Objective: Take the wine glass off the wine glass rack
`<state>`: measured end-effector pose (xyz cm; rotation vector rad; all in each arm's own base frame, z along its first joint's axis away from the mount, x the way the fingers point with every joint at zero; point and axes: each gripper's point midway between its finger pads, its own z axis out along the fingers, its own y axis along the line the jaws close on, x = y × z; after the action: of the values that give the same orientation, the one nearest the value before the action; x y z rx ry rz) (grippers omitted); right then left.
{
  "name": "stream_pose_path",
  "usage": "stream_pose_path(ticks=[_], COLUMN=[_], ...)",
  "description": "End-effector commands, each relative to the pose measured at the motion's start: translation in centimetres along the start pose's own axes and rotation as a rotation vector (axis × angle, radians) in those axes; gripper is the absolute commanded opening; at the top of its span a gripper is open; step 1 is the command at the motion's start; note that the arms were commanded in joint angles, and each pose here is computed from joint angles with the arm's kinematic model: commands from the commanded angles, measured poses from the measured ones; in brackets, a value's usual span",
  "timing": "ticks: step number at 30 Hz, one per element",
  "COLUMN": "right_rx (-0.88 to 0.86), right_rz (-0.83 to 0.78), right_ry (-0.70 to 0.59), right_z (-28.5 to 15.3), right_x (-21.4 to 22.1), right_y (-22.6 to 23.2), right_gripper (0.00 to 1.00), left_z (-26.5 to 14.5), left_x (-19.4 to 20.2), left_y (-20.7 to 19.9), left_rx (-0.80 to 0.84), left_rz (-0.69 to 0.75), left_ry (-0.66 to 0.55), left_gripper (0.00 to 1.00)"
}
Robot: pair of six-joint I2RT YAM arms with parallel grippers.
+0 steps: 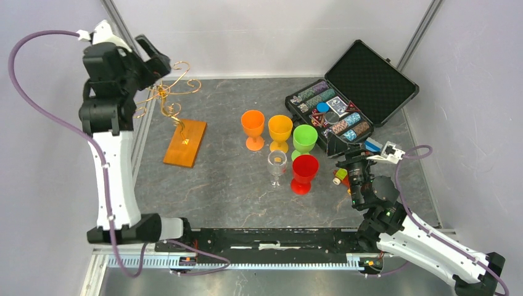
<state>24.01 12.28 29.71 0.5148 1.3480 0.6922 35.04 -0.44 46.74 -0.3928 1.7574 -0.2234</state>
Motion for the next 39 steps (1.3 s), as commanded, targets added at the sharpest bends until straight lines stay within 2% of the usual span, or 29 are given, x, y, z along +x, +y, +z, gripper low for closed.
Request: stream_pose_path(ticks=[1, 7, 10, 17, 21, 27, 33, 39], right_rx=[0.021, 0.029, 0.043, 0.055, 0.056, 0.041, 0.04, 0.05], right_rz=[-0.023, -0.037, -0.049, -0.078, -0.08, -0.087, -0.091, -0.09], right_ry=[-0.013, -0.018, -0.02, -0.002, 0.013, 0.034, 0.042, 0.026], right_z=[0.0, -0.1, -0.1, 0.1, 0.1, 0.3, 0.4, 0.4], right_x=[-0.2, -0.2, 0.0, 0.9, 1.6, 2.4, 2.8, 2.3], right_y=[-0.6, -1.0, -1.4, -1.8, -2.0, -1.7, -1.7, -1.9], right_gripper=[0.82, 0.83, 0.83, 0.84, 0.84, 0.84, 0.84, 0.84], left_z=[3.9, 7.8, 9.6, 13.1, 14.7, 15.7, 16.3, 16.3], left_x=[-1.4, -3.3, -3.8, -3.7, -1.8, 1.0, 2.3, 3.3], left_y=[3.9, 9.6, 11.5, 13.7, 14.2, 15.4, 15.1, 15.0], left_rx=[0.012, 0.037, 0.039, 0.037, 0.062, 0.057, 0.095, 0.089], left_rz=[-0.202, -0.382, -0.403, -0.298, -0.297, -0.285, -0.319, -0.336], left_ry=[0.025, 0.026, 0.037, 0.077, 0.165, 0.23, 0.276, 0.299], left_gripper=[1.0, 1.0, 1.0, 0.96, 0.95, 0.98, 0.79, 0.68])
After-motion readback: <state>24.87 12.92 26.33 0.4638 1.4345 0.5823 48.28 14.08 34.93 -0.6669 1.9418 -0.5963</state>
